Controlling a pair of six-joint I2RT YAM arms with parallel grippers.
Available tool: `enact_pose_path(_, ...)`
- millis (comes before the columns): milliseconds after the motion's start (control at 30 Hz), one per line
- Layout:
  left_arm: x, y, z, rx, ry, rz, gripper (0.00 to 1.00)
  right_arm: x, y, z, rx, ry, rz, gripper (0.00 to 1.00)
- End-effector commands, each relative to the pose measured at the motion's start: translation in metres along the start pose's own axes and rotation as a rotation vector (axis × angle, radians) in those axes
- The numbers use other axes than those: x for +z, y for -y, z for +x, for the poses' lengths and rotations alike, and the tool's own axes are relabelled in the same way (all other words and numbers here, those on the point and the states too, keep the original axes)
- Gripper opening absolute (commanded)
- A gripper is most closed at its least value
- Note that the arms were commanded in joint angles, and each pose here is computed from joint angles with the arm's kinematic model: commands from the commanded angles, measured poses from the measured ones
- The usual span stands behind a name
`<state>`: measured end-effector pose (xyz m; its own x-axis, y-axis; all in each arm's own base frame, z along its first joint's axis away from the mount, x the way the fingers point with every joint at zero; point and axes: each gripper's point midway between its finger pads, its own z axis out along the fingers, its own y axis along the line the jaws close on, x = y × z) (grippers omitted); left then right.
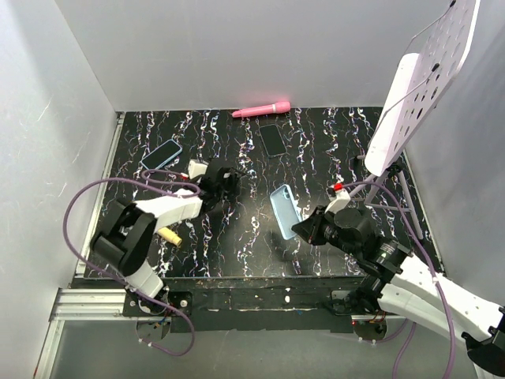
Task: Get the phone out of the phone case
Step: Place the phone at the center of the board.
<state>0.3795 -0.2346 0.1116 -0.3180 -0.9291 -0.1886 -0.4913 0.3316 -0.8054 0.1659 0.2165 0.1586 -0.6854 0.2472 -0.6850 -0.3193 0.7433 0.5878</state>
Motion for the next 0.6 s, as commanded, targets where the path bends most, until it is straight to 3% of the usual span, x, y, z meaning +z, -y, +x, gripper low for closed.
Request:
enact_pose_path(0,0.026,0.063,-0.024,-0.142,0.145,0.167,0.0,-0.011,0.0,0.004,0.023,-0.003,-0.015,0.01)
enact_pose_path(100,0.05,0.069,-0.03,-0.128,0.215,0.162,0.0,-0.017,0.004,0.003,0.023,0.002,0.001,0.01)
enact_pose_path(300,0.1,0.054,-0.035,-0.232,0.255,0.128,0.0,-0.032,0.01,-0.002,0.019,0.018,0.03,0.01)
enact_pose_path(567,0.133,0.043,-0.043,-0.275,0.311,0.078,0.02,-0.038,0.013,-0.003,0.022,0.031,0.039,0.01)
